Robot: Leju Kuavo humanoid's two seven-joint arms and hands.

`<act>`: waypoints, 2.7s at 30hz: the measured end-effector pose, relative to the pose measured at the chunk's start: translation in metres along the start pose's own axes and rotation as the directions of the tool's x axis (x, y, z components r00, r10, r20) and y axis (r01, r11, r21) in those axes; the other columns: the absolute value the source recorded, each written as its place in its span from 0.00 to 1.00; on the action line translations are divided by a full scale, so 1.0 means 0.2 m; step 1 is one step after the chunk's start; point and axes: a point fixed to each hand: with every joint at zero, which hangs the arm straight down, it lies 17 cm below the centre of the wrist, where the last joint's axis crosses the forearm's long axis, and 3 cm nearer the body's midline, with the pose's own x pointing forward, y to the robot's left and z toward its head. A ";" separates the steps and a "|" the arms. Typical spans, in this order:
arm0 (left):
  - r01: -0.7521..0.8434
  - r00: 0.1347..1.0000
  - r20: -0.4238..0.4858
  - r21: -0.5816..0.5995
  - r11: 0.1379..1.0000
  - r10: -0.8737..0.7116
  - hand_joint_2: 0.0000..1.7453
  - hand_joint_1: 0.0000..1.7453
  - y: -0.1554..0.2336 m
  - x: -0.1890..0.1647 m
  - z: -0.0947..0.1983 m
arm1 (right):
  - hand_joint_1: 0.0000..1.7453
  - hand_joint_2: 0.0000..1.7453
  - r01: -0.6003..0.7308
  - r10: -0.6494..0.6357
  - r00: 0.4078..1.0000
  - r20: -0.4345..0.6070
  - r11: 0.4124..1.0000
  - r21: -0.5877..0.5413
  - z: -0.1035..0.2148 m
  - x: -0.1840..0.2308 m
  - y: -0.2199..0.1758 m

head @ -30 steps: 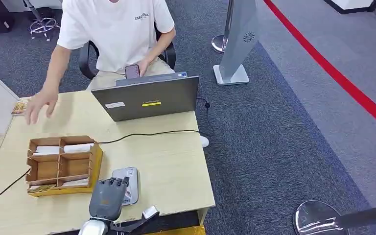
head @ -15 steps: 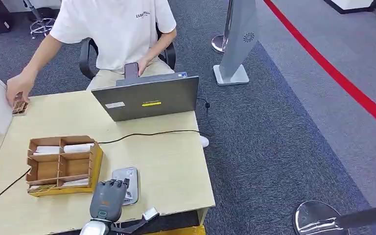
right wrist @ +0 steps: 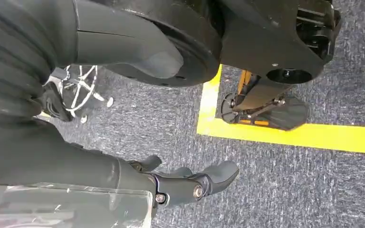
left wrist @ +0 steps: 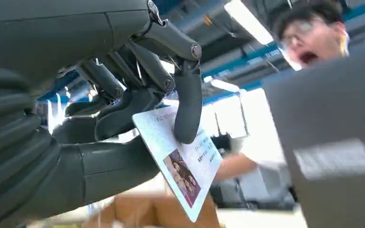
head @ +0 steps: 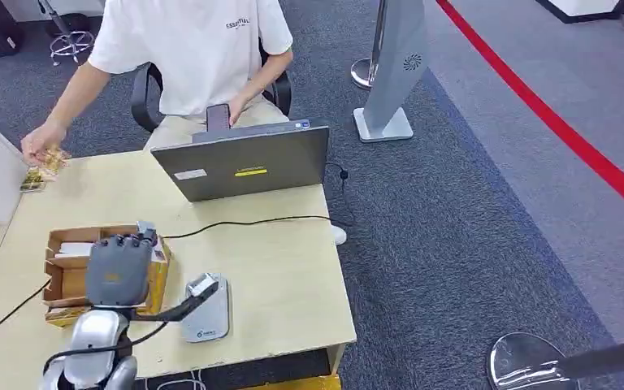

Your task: Pass the card to the sensor for recognition and then transmit it.

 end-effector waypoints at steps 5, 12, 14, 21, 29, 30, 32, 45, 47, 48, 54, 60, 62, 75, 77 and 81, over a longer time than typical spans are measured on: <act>0.177 0.984 -0.051 0.100 0.979 -0.173 1.00 1.00 0.28 -0.42 -0.30 | 0.00 1.00 -0.006 0.006 1.000 0.024 1.000 0.008 0.01 0.00 0.02; 0.361 0.925 -0.178 0.129 0.924 -0.337 1.00 1.00 0.54 -0.86 -0.44 | 0.00 1.00 -0.010 0.009 0.999 0.051 0.999 0.033 0.01 0.02 0.04; 0.402 0.905 -0.201 0.125 0.907 -0.374 1.00 1.00 0.59 -0.95 -0.45 | 0.00 1.00 -0.006 0.004 0.999 0.053 0.999 0.034 0.01 0.02 0.04; 0.460 0.874 -0.226 0.103 0.882 -0.429 1.00 1.00 0.61 -1.09 -0.43 | 0.00 1.00 -0.006 0.004 0.998 0.057 0.999 0.035 0.01 0.03 0.04; 0.464 0.871 -0.228 0.092 0.881 -0.435 1.00 1.00 0.60 -1.10 -0.43 | 0.00 1.00 0.005 -0.007 0.998 0.057 0.999 0.034 0.01 0.03 0.04; 0.464 0.871 -0.228 0.092 0.881 -0.435 1.00 1.00 0.61 -1.10 -0.43 | 0.00 1.00 0.005 -0.007 0.998 0.057 0.999 0.034 0.01 0.03 0.04; 0.464 0.871 -0.228 0.092 0.881 -0.435 1.00 1.00 0.61 -1.10 -0.43 | 0.00 1.00 0.004 -0.006 0.998 0.058 0.999 0.034 0.01 0.03 0.04; 0.442 0.889 -0.172 0.077 0.894 -0.425 1.00 0.00 0.57 -1.03 -0.46 | 0.00 1.00 0.005 -0.007 0.998 0.058 0.999 0.034 0.01 0.03 0.04; 0.436 0.893 -0.165 0.079 0.896 -0.419 1.00 0.00 0.56 -1.01 -0.46 | 0.00 1.00 0.004 -0.006 0.998 0.056 0.999 0.033 0.01 0.03 0.04; 0.434 0.894 -0.163 0.080 0.897 -0.418 1.00 0.00 0.56 -1.00 -0.46 | 0.00 1.00 0.002 -0.004 0.998 0.056 0.999 0.033 0.01 0.03 0.04; 0.412 0.904 -0.159 0.083 0.907 -0.397 1.00 0.00 0.53 -0.96 -0.45 | 0.00 1.00 0.002 -0.004 0.998 0.055 1.000 0.031 0.01 0.03 0.04; 0.387 0.917 -0.139 0.081 0.918 -0.374 1.00 0.00 0.48 -0.89 -0.38 | 0.00 1.00 -0.011 0.010 0.998 0.056 1.000 0.028 0.01 0.03 0.04; 0.379 0.921 -0.130 0.084 0.921 -0.367 1.00 0.00 0.47 -0.87 -0.36 | 0.00 1.00 -0.012 0.010 0.998 0.056 1.000 0.028 0.01 0.03 0.04; 0.242 0.970 -0.029 0.033 0.970 -0.241 1.00 0.00 0.43 -0.57 -0.18 | 0.00 1.00 0.012 -0.013 0.999 0.036 1.000 0.013 0.01 0.00 0.03; 0.217 0.976 -0.010 0.017 0.976 -0.216 1.00 0.00 0.42 -0.49 -0.12 | 0.00 1.00 0.015 -0.016 0.999 0.028 1.000 0.008 0.01 -0.01 0.02; 0.175 0.984 0.025 -0.034 0.984 -0.175 1.00 0.00 0.37 -0.38 -0.01 | 0.00 1.00 0.034 -0.034 0.999 0.009 0.999 0.003 0.01 -0.04 0.02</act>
